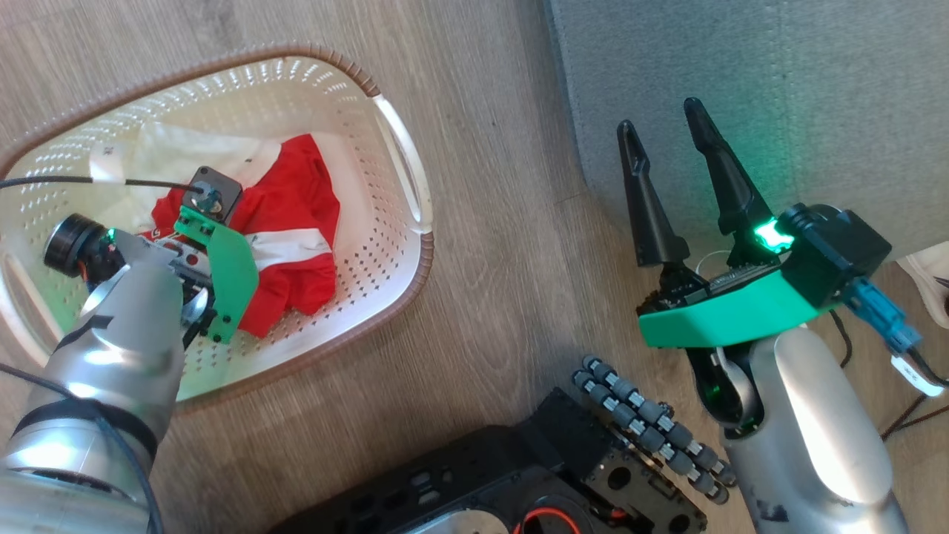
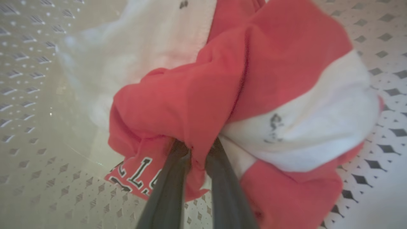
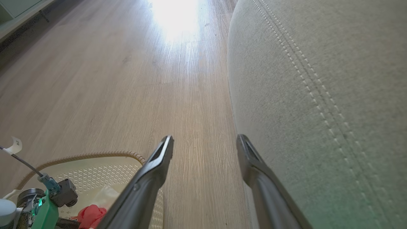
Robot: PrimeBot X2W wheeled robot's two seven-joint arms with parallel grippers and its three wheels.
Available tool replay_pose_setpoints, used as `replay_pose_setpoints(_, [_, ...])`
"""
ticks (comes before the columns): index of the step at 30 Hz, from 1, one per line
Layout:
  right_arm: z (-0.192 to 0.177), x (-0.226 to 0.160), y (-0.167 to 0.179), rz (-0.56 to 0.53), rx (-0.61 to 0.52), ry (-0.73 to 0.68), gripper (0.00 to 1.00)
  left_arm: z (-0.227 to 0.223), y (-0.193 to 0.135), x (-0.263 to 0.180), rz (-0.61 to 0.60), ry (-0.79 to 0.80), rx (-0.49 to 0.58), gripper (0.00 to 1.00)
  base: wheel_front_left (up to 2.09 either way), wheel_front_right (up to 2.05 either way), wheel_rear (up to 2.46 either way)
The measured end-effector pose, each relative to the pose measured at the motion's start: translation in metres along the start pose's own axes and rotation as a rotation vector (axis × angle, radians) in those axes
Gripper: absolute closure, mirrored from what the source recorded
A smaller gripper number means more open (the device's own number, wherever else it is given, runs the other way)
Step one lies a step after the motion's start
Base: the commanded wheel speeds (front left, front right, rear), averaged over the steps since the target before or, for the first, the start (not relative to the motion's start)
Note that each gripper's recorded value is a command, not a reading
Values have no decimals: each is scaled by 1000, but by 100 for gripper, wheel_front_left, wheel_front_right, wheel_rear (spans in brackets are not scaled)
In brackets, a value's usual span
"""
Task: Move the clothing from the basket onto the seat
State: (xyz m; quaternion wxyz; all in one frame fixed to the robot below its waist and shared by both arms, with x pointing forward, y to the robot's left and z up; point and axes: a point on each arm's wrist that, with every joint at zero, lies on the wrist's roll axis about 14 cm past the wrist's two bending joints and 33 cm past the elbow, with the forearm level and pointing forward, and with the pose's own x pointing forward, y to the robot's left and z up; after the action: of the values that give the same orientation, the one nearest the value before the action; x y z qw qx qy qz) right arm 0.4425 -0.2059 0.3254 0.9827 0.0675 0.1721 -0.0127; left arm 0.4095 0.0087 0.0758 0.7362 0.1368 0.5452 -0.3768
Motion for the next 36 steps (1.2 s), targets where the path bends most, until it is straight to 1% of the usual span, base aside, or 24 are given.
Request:
replay_pose_setpoints(7, [21,5,4,18,-5,-56,0,18,-1,-15,14,-96,-18,100,0,0,0])
replay_pose_setpoints(12, [39,4,8,30,-16,-100,0,27,-12,-39,21,-174,-50,100,0,0,0])
replay_pose_setpoints(17, [56,1,19,59,-32,-143,0,44,-12,-70,59,-289,-60,100,0,0,0])
replay_pose_setpoints(18, [56,1,19,59,-32,-143,0,44,-12,-70,59,-289,-60,100,0,0,0])
replay_pose_setpoints(25, [85,-10,33,92,-46,-211,0,60,-10,-122,149,-418,-132,100,0,0,0])
replay_pose_setpoints(31, [95,-29,49,129,-48,-234,0,94,-3,-184,244,-628,-185,100,0,0,0])
replay_pose_setpoints(36, [114,-45,64,168,-44,-287,0,96,-1,-235,335,-758,-222,100,0,0,0])
